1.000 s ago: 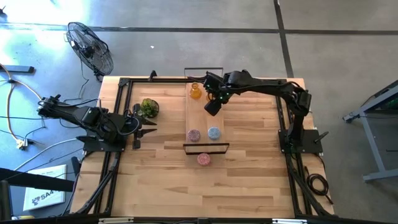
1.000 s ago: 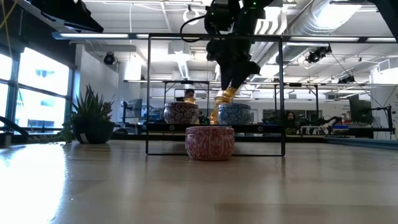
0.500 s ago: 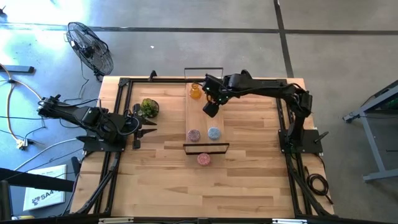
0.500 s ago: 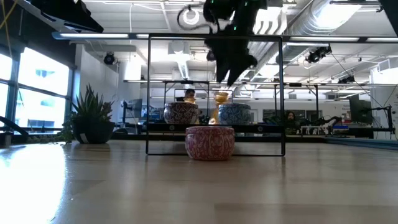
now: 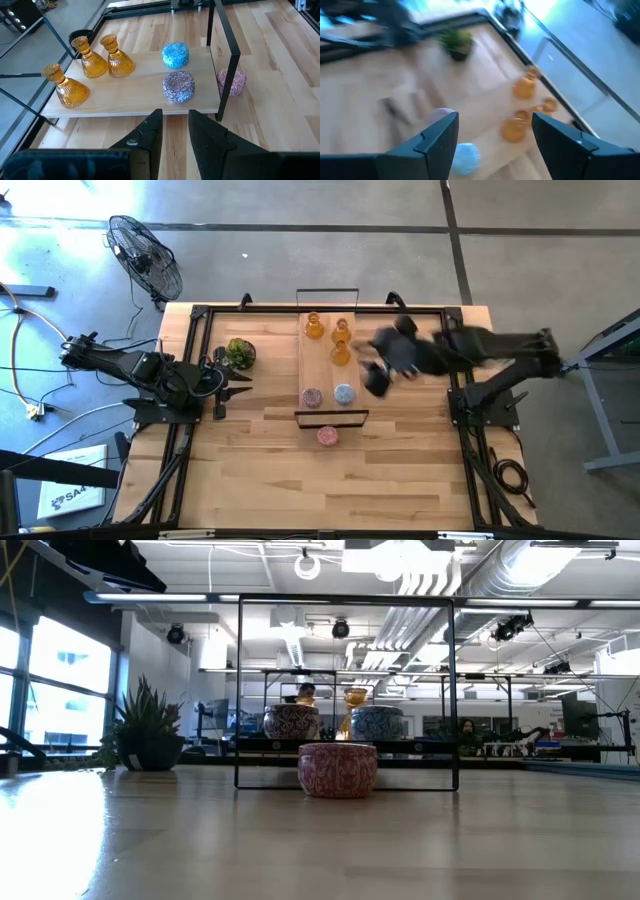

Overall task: Pick & Place candle stick holders
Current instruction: Put the pink scented candle on the shelf

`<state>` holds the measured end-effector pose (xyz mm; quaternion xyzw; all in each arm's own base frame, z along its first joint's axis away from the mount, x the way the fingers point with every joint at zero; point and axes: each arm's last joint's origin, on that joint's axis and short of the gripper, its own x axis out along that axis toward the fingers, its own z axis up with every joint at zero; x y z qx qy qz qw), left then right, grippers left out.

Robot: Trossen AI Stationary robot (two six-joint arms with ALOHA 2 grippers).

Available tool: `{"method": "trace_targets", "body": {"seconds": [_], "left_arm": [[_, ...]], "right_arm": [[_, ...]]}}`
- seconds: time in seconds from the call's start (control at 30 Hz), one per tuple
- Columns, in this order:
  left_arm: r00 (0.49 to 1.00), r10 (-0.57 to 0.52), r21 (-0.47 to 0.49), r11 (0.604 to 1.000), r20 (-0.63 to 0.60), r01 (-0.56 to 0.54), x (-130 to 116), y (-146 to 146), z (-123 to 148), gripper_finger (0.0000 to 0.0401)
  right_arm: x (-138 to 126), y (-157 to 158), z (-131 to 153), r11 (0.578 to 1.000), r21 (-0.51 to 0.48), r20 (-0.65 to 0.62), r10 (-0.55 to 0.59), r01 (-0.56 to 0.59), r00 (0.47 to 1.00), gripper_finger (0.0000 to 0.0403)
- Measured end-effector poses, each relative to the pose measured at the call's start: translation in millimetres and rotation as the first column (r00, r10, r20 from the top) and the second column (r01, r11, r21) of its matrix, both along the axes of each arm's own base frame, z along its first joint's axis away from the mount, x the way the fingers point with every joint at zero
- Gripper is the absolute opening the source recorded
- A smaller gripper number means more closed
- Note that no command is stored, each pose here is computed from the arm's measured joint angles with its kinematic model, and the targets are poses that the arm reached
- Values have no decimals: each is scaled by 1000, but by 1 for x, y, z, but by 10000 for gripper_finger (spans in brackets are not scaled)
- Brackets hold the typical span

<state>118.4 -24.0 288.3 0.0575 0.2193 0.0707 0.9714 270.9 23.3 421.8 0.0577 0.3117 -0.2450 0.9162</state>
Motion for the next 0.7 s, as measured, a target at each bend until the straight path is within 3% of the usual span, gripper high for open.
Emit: {"method": "trace_targets", "body": {"seconds": [0.2, 0.4, 0.53, 0.7], "left_arm": [[1000, 0, 0, 1000, -1, 0, 0, 0, 0, 92], [1000, 0, -1, 1000, 1, 0, 0, 0, 0, 92], [1000, -4, -37, 999, 13, 4, 2, -1, 1, 92], [995, -36, -101, 994, 90, 45, 10, -5, 8, 92]], "right_arm": [[-31, 66, -3, 987, -74, 142, 153, -144, 978, 247], [-35, 117, -38, 934, -203, 225, 336, -293, 914, 247], [-33, 136, -71, 897, -285, 264, 413, -338, 872, 247], [-31, 140, -93, 886, -313, 321, 436, -341, 841, 247]]}}
